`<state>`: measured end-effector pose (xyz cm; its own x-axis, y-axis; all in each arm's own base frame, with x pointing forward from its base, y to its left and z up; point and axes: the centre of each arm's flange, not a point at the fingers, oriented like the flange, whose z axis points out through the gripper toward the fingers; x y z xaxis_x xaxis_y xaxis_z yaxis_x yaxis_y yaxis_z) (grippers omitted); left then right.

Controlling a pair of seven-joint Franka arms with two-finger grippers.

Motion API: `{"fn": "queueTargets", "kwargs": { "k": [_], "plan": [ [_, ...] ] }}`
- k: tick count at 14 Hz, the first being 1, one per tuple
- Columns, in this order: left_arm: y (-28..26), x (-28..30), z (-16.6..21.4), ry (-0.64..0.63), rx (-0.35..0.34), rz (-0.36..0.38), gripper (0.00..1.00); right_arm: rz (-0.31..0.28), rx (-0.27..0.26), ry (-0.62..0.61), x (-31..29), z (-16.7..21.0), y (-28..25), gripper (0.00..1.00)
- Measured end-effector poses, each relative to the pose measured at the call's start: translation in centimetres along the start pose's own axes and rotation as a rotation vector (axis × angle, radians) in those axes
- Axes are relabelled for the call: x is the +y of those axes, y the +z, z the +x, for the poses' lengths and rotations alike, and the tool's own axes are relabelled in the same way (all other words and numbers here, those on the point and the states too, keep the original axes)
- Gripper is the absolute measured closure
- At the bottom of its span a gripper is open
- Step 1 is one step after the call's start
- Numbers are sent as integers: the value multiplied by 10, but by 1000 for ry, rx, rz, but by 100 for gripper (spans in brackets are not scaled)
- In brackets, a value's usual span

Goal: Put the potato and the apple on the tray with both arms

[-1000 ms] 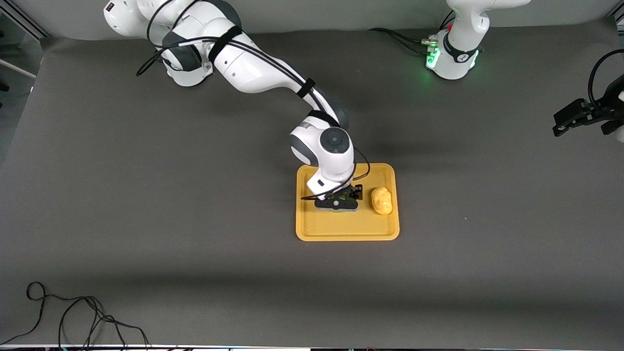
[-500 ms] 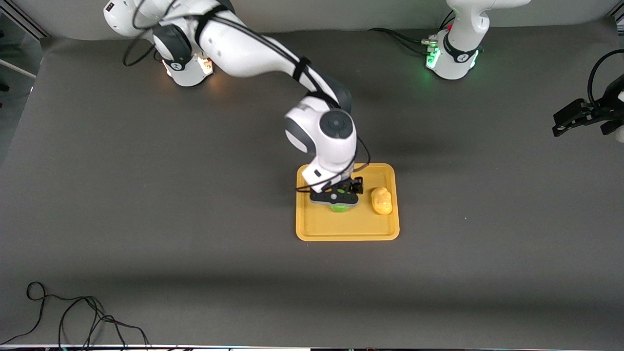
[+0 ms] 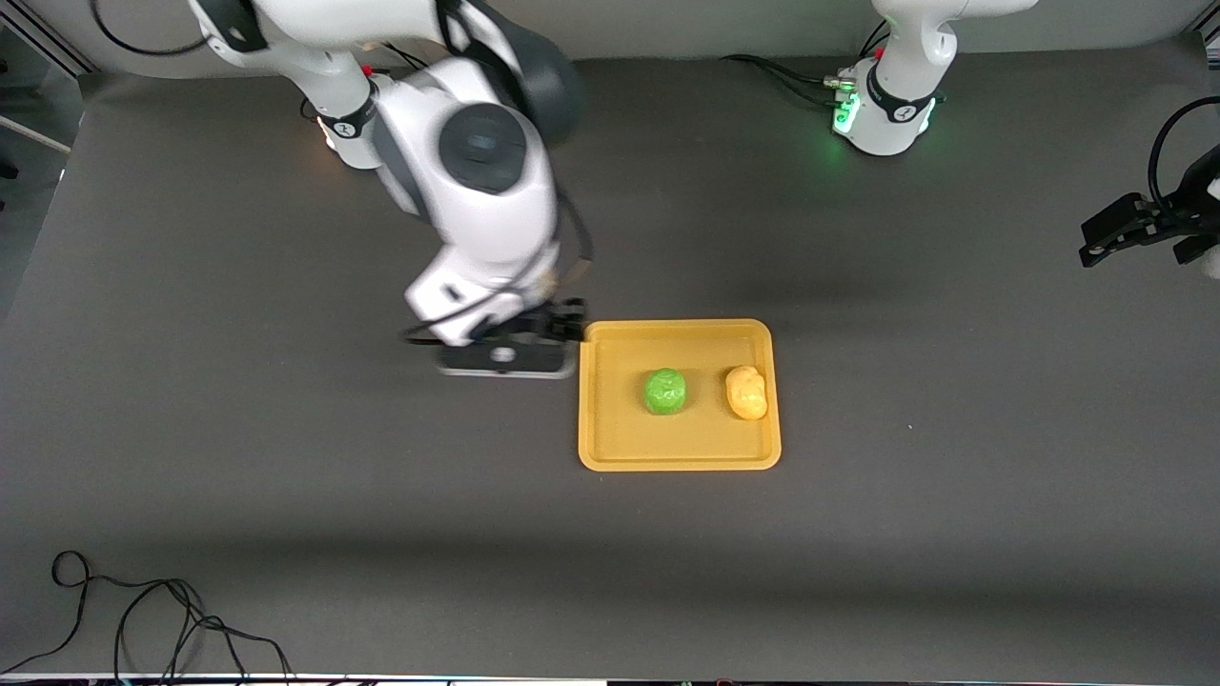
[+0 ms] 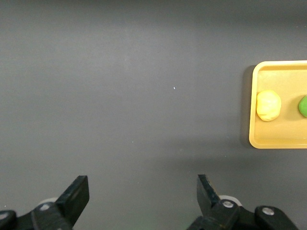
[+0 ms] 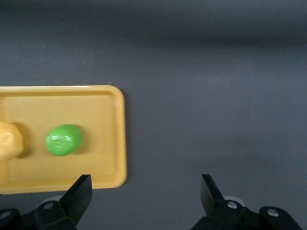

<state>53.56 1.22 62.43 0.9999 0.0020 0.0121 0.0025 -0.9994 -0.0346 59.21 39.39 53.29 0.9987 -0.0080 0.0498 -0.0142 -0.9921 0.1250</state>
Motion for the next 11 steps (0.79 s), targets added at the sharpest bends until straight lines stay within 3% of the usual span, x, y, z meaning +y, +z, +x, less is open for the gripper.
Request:
{"fn": "queueTargets", "kwargs": {
  "k": [4, 11],
  "plan": [
    [0, 0, 0, 0, 0, 0, 0, 2, -47, -32, 137, 7, -30, 0],
    [0, 0, 0, 1, 1, 0, 0, 69, -96, -29, 359, -13, -30, 0]
  ]
}}
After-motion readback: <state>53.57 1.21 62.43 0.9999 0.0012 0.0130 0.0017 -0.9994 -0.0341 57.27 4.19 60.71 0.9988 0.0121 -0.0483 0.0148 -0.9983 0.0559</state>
